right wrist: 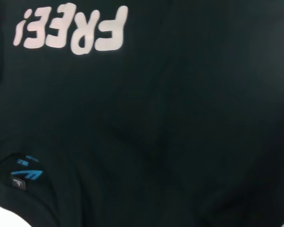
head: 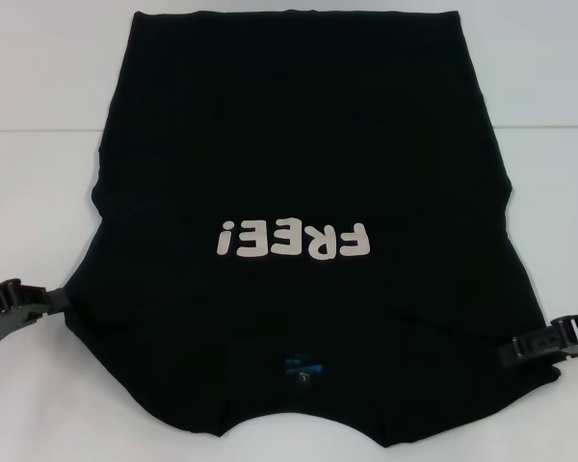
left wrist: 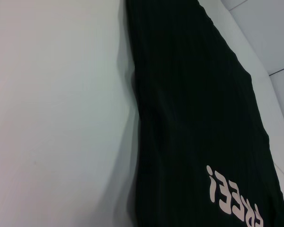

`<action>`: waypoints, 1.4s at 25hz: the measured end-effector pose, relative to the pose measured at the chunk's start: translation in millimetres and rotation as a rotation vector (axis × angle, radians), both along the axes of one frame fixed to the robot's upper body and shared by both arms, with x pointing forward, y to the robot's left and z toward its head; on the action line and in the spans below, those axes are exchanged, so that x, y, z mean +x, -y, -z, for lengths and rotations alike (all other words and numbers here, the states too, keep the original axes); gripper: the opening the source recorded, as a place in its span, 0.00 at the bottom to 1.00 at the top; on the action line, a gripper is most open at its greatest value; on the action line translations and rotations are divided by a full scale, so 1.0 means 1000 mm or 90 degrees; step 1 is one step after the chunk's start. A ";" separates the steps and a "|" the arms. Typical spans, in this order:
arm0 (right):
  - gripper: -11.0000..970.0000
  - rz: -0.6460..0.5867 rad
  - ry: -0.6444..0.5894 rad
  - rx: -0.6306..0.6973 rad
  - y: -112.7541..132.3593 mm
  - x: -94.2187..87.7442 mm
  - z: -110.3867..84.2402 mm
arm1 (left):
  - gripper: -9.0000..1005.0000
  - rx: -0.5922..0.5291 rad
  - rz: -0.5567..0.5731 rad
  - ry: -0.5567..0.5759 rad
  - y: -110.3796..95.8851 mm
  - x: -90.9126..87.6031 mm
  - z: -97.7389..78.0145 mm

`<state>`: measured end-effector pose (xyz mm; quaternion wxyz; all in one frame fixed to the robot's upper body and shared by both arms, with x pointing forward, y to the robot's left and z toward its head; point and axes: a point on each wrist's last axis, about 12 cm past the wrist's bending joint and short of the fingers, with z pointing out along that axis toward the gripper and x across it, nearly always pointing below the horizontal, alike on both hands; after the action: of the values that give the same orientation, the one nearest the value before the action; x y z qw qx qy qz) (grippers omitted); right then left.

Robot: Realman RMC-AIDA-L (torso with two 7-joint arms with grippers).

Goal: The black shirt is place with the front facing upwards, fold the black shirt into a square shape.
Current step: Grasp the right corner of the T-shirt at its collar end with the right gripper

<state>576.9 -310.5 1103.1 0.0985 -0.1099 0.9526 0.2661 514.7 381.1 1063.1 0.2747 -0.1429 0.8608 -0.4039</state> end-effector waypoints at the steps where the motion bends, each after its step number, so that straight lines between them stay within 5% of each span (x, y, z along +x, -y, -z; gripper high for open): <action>1: 0.94 -0.003 0.001 0.001 -0.002 0.000 0.000 | 0.01 0.000 0.000 0.000 0.000 0.000 0.000; 35: 0.92 -0.041 -0.022 0.014 -0.016 -0.003 0.000 | 0.01 -0.001 -0.002 0.001 0.003 0.003 0.001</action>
<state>574.2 -294.6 1103.2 0.0748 -0.1351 0.9470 0.2818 517.8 378.5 1062.4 0.2755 -0.1441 0.8600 -0.4046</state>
